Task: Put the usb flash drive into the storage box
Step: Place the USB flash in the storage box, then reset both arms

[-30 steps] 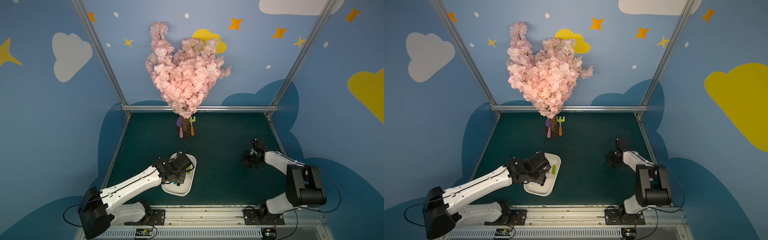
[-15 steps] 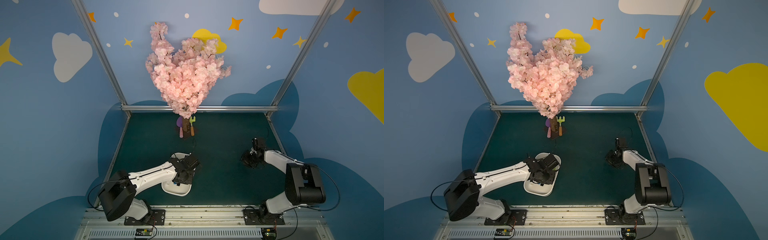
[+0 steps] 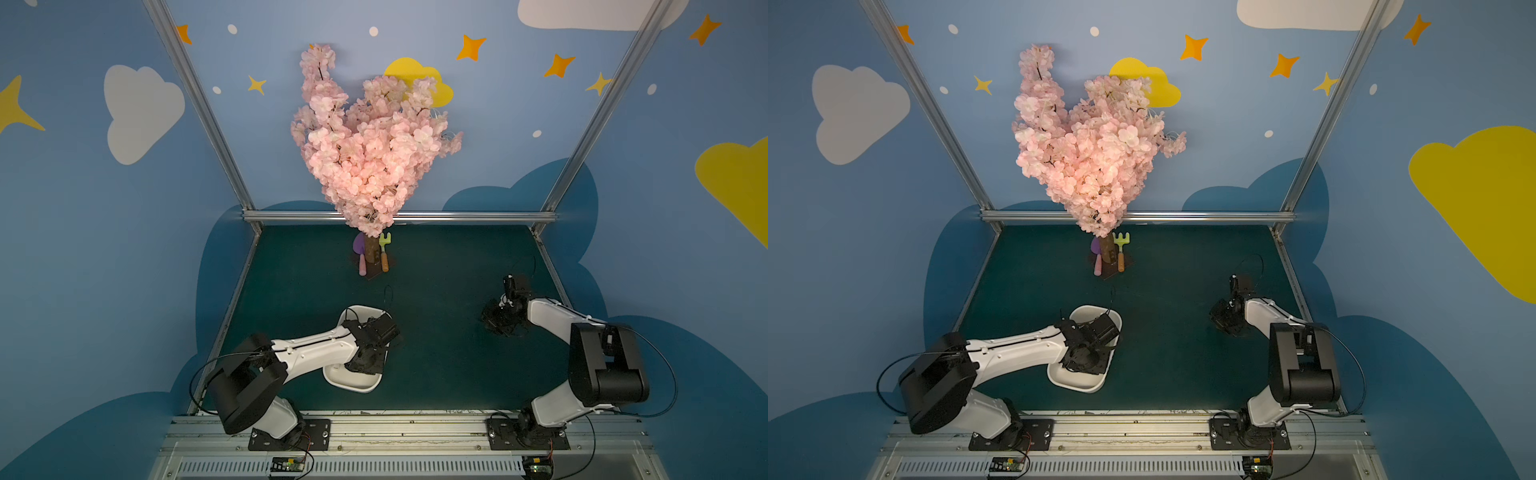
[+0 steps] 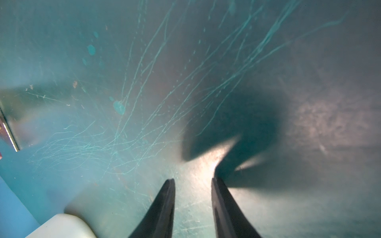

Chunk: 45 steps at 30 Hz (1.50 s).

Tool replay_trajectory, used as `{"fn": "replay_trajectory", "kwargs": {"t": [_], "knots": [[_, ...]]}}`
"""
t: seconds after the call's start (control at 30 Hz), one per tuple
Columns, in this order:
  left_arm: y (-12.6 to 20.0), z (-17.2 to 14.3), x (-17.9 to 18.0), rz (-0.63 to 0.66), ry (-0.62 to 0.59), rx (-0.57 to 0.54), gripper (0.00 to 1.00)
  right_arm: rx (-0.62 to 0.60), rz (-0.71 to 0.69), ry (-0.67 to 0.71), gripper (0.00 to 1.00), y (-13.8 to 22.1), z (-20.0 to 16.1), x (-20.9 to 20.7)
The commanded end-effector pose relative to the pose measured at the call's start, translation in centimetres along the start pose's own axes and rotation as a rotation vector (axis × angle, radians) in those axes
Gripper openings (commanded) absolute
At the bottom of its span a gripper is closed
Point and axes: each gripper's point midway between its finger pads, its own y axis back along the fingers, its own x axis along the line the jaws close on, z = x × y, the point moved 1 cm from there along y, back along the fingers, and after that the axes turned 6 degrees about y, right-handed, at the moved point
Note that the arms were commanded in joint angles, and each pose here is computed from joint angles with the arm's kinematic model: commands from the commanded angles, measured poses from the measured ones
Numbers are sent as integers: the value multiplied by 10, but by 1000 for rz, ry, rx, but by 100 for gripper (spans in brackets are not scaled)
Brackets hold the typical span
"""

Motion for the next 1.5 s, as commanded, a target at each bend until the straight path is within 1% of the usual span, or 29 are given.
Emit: {"fn": "replay_trajectory", "kwargs": {"t": [0.0, 0.23, 0.3, 0.47, 0.53, 0.6, 0.67, 0.7, 0.77, 0.8, 0.93, 1.0, 1.1, 1.17, 1.2, 1.23, 1.27, 1.3, 1.33, 1.4, 1.43, 1.47], "knots": [[-1, -2, 1, 4, -1, 5, 20, -2, 2, 6, 36, 1, 4, 4], [7, 4, -4, -11, -13, -15, 42, -5, 3, 10, 36, 2, 4, 5], [12, 7, -7, -18, -21, -28, 46, -1, 4, 13, 36, 1, 4, 6], [30, 15, -12, -33, -34, -59, 48, 2, 1, 16, 36, 1, 4, 6], [43, 19, -12, -48, -39, -87, 49, -4, 3, 30, 36, 3, 5, 7], [64, 27, -15, -91, -44, -145, 50, -15, 1, 54, 36, 7, 7, 10], [89, 36, -16, -140, -47, -221, 52, -33, -13, 85, 36, 11, 8, 13], [103, 43, -12, -151, -39, -275, 55, -47, -19, 105, 36, 14, 8, 15], [121, 57, 4, -145, -2, -390, 59, -78, -36, 144, 36, 21, 11, 20], [128, 65, 15, -140, 35, -443, 62, -98, -52, 166, 36, 25, 12, 22], [145, 90, 66, -115, 207, -588, 66, -189, -88, 239, 39, 45, 19, 29], [151, 101, 100, -55, 301, -671, 67, -243, -100, 265, 40, 60, 23, 32], [157, 114, 143, -10, 453, -788, 67, -363, -147, 294, 41, 85, 33, 30], [158, 121, 165, 14, 524, -868, 67, -461, -178, 320, 42, 102, 41, 27], [155, 124, 174, 41, 533, -907, 69, -524, -187, 350, 43, 110, 45, 27], [155, 128, 179, 66, 513, -946, 71, -580, -199, 378, 44, 117, 47, 26], [152, 131, 187, 119, 492, -986, 75, -640, -206, 413, 46, 124, 50, 27], [151, 131, 199, 192, 512, -1024, 80, -696, -208, 450, 48, 130, 53, 27], [149, 132, 207, 245, 522, -1050, 83, -739, -217, 470, 48, 135, 55, 26], [138, 137, 213, 293, 479, -1086, 87, -822, -246, 516, 48, 140, 58, 20], [132, 138, 216, 299, 478, -1102, 90, -849, -261, 551, 48, 139, 58, 17], [124, 140, 219, 315, 441, -1108, 92, -892, -284, 574, 49, 140, 61, 14]]}}
